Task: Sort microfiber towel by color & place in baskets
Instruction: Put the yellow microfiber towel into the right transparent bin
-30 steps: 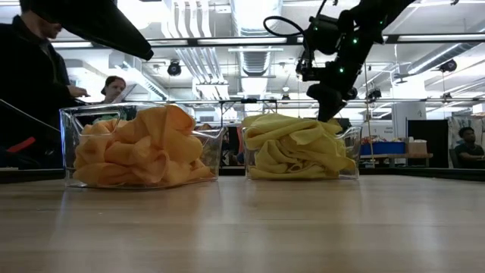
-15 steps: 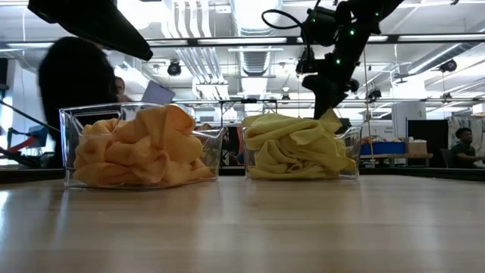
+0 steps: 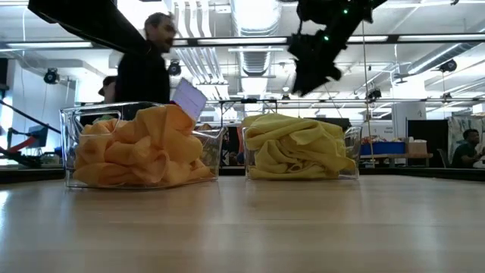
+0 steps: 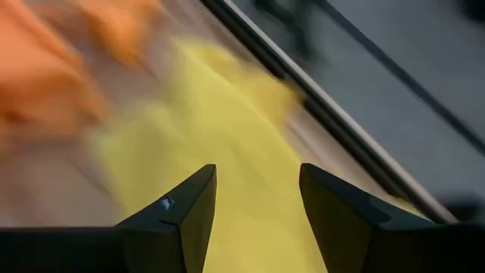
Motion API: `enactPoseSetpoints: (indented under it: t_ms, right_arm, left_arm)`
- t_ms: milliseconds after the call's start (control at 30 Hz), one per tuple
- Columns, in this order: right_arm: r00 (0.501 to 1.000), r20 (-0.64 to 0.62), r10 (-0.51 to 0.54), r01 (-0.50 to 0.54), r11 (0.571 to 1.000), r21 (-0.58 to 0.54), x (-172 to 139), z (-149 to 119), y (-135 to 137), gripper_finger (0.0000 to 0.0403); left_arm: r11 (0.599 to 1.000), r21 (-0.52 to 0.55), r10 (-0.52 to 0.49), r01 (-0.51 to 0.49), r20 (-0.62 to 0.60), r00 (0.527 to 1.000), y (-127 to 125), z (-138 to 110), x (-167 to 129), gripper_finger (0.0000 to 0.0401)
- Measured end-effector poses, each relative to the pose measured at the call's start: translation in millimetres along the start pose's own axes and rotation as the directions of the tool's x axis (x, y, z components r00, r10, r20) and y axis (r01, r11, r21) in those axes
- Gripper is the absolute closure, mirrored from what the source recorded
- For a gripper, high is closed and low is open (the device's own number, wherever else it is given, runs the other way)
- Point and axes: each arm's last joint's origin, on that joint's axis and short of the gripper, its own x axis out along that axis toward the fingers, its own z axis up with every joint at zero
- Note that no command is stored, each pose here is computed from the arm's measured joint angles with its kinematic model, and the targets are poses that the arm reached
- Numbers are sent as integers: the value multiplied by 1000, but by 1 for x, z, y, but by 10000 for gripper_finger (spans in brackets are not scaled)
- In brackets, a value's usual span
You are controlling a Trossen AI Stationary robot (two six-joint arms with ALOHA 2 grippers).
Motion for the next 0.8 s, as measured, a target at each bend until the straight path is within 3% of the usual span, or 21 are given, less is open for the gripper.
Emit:
enactPoseSetpoints:
  t_ms: [100, 233, 400, 633, 800]
  right_arm:
    - [984, 135, 119, -121, 993, 3, 6, 6, 8, 218]
    - [931, 325, 166, -166, 986, -28, 19, 1, 20, 234]
    - [845, 493, 207, -202, 977, -65, 38, -23, 29, 265]
    - [811, 552, 195, -185, 980, -74, 60, -57, 23, 330]
    - [846, 498, 191, -174, 981, -81, 77, -70, 24, 376]
  left_arm:
    - [1000, 0, 0, 0, 0, 1000, 0, 0, 0, 255]
    - [1000, 0, -5, 5, 1, 1000, -1, -1, -1, 255]
    - [1000, -1, -5, 5, 1, 1000, -1, -1, -1, 255]
    - [1000, 1, -3, 3, 0, 1000, -1, -1, -1, 255]
    - [1000, -3, -3, 3, 0, 1000, -1, -1, -1, 255]
